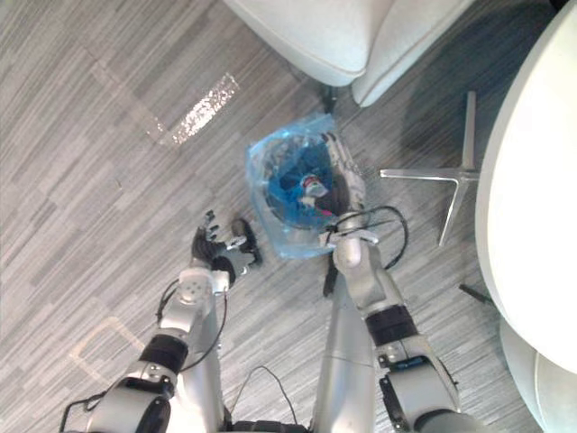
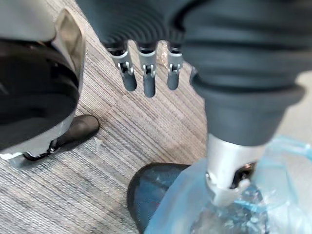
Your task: Gather rubbish on tea table into small bin, then transfer packed bag to large trash can.
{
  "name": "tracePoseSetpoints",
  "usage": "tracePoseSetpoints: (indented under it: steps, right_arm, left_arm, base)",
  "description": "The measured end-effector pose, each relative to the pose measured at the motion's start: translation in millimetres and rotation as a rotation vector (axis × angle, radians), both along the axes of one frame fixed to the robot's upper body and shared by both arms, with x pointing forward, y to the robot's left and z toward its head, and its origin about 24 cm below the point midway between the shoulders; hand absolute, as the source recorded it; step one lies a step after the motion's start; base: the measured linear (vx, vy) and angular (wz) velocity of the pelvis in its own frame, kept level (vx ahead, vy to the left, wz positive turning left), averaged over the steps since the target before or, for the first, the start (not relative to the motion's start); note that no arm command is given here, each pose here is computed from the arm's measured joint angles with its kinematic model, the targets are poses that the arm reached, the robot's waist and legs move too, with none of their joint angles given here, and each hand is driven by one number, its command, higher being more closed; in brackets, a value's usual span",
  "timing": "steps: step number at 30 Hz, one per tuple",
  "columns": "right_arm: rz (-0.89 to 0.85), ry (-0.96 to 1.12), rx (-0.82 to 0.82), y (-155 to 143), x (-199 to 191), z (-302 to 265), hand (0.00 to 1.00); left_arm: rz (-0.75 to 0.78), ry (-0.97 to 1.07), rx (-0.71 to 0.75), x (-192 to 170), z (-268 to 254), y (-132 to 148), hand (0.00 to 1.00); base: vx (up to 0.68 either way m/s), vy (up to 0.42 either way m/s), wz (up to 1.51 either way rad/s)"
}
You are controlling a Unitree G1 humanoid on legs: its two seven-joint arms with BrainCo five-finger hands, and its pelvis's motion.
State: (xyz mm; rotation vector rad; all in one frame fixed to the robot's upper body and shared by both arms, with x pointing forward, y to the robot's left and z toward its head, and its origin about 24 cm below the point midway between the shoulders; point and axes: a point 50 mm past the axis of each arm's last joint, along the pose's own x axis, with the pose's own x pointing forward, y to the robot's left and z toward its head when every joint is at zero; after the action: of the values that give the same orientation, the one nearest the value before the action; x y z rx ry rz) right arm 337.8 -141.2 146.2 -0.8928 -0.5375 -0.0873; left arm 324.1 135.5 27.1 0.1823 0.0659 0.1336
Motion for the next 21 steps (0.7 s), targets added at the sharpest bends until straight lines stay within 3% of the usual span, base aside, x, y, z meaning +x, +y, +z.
tracePoseSetpoints:
  steps: [7,13,21]
  right_arm:
    - [0.003,0.043,-0.204,-5,-1,-14,0.0]
    - [-0.008,0.133,-0.287,-7,5,-36,0.0]
    - [-0.051,0.159,-0.27,-3,19,-34,0.0]
  left_arm:
    - [-0.005,-0.016,0.057,4,5,8,0.0]
    - [-0.031,-0.031,0.073,8,10,4,0.0]
    - [-0.031,-0.068,0.07,15,22,2,0.0]
  base:
    - [-0.04,-0.03,-0.09]
    - [-0.01,-0.008,-0.04]
    - [0.0,0.001,-0.02]
